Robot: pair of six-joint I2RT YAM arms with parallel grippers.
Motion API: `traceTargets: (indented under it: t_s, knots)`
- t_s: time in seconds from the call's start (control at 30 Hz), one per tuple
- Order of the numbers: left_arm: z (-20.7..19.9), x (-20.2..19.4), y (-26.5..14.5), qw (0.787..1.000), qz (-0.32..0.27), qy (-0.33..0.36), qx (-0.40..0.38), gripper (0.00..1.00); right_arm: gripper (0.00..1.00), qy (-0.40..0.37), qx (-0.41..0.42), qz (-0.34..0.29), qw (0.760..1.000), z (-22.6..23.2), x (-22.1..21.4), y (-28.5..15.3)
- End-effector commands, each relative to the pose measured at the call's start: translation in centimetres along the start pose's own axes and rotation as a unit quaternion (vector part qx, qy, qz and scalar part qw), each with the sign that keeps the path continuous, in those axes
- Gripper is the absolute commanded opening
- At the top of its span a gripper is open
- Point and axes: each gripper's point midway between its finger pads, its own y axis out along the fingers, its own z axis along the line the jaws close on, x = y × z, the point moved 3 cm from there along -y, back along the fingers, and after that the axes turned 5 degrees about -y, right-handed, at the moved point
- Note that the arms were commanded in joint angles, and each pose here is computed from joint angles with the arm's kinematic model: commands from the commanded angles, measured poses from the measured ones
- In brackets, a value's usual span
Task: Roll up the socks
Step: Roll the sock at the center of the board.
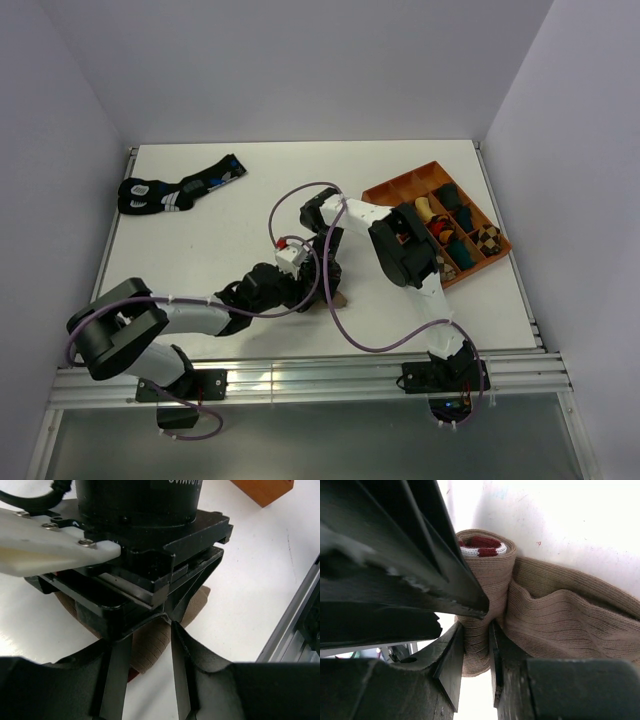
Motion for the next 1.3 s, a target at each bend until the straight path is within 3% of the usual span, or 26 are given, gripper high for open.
traceTargets:
  t_s: [0.0, 0.37, 0.73, 0.9, 1.0, 1.27]
  knots:
    - [-1.0, 0.9, 0.8, 1.0, -0.005, 0.019, -0.023, 0.42, 0.3, 0.006, 0.0, 0.021, 1.0, -0.3, -1.0, 0.3]
    - [-0.1, -1.1, 1.7, 0.999, 0.033, 0.021, -0.019, 0.39, 0.3, 0.011, -0.01, 0.024, 1.0, -0.5, -1.1, 0.4]
    - [1.3, -3.6, 1.9, 0.997, 0.082, 0.005, 0.007, 0.23, 0.29, 0.011, -0.055, 0.006, 0.998, -1.2, -0.5, -0.1]
    - [1.6, -4.3, 1.9, 0.995, 0.096, -0.005, 0.015, 0.03, 0.3, 0.017, -0.082, -0.002, 0.996, -1.4, -0.2, -0.4]
    - [1.8, -4.8, 1.7, 0.994, 0.105, -0.012, 0.019, 0.0, 0.3, 0.022, -0.111, -0.011, 0.994, -1.7, 0.0, -0.8]
    - [2.3, -6.3, 1.2, 0.991, 0.123, -0.039, 0.026, 0.0, 0.47, 0.028, -0.186, -0.051, 0.981, -1.5, 1.2, -2.8]
